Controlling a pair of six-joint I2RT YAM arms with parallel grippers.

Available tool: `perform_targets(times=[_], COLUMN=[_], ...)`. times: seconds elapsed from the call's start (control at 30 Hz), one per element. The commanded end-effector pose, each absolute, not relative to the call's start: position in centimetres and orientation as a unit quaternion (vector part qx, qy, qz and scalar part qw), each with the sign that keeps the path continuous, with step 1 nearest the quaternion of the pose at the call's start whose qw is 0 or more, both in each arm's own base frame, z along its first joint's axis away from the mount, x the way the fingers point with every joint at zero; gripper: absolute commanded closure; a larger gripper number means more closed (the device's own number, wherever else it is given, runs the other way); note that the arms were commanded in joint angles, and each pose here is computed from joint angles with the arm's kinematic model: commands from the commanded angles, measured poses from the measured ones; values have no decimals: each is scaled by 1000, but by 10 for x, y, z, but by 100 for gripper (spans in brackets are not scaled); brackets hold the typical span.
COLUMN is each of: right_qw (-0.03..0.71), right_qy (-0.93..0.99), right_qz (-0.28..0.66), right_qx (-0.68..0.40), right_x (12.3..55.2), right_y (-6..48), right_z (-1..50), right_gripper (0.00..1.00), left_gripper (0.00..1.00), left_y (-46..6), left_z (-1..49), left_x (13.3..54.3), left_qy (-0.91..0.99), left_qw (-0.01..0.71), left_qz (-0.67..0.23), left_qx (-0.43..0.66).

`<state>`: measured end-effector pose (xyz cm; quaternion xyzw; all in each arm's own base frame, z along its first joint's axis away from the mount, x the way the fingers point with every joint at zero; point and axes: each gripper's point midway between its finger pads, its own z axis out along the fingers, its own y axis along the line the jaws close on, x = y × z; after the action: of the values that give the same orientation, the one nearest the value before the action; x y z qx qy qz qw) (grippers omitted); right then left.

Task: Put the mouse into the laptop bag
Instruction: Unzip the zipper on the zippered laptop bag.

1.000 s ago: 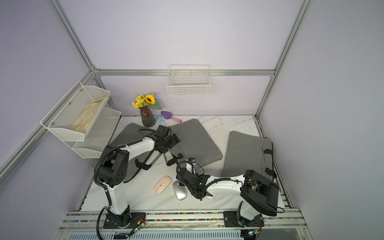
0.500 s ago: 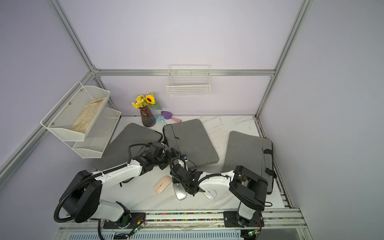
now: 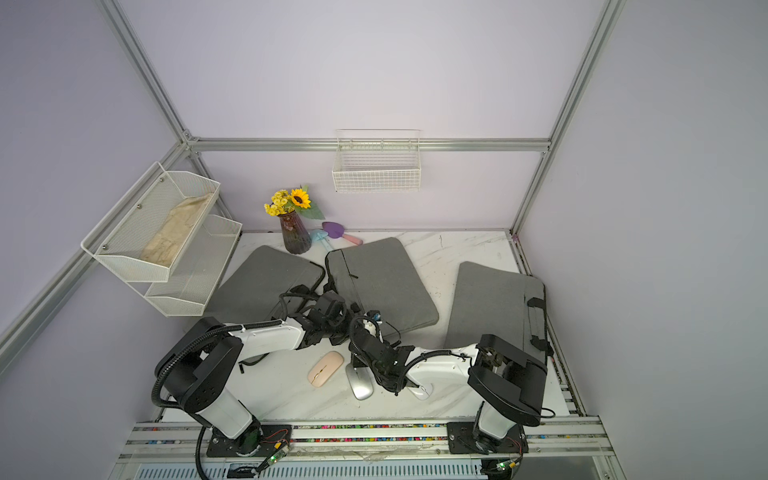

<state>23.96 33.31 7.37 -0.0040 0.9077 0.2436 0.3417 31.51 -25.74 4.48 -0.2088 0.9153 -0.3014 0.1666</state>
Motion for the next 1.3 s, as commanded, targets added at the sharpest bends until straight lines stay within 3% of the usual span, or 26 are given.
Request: perform_targets(times=[0.0,0.47,0.5,0.53,0.57,0.6,0.63,0.67,0.77,0.83,0.9,1.13,1.27], right_qw=[333,308,308,311,316,319,323,327,333,338,345,360,334], right_qy=[921,933,933,931,929,926,923,920,912,909,908,906,917], right_qz=[198,150,150,151,151,151,152,155,154,154,143,127,162], right_qx=[32,109,113,116,124,132,144,154,185,191,193,186,144], right_x=[239,251,255,260,265,270,275,280,293,301,306,304,282], right_y=[299,226,224,222,219,216,210,205,186,180,176,166,183], right_z=[59,32,33,36,40,43,46,50,57,62,68,95,93], right_gripper=[100,100,100,100,100,100,100,100,100,70,58,38,24], left_gripper=[100,99,89,67,37,18,4,0,0,0,0,0,2], left_y=[-265,-276,-280,-285,-291,-295,-300,-302,-300,-292,-281,-235,-220], left_z=[73,99,101,102,104,105,107,110,116,118,120,131,126], left_x=[348,365,363,361,358,356,352,349,340,334,328,332,351], left_qy=[905,896,896,897,897,898,899,899,902,903,905,903,915], left_qw=[204,221,219,215,212,211,210,213,216,222,232,305,299], left_qz=[-308,-324,-327,-332,-337,-340,-341,-343,-340,-335,-321,-260,-227], left_qx=[-210,-210,-206,-199,-191,-184,-176,-168,-156,-153,-153,-156,-147])
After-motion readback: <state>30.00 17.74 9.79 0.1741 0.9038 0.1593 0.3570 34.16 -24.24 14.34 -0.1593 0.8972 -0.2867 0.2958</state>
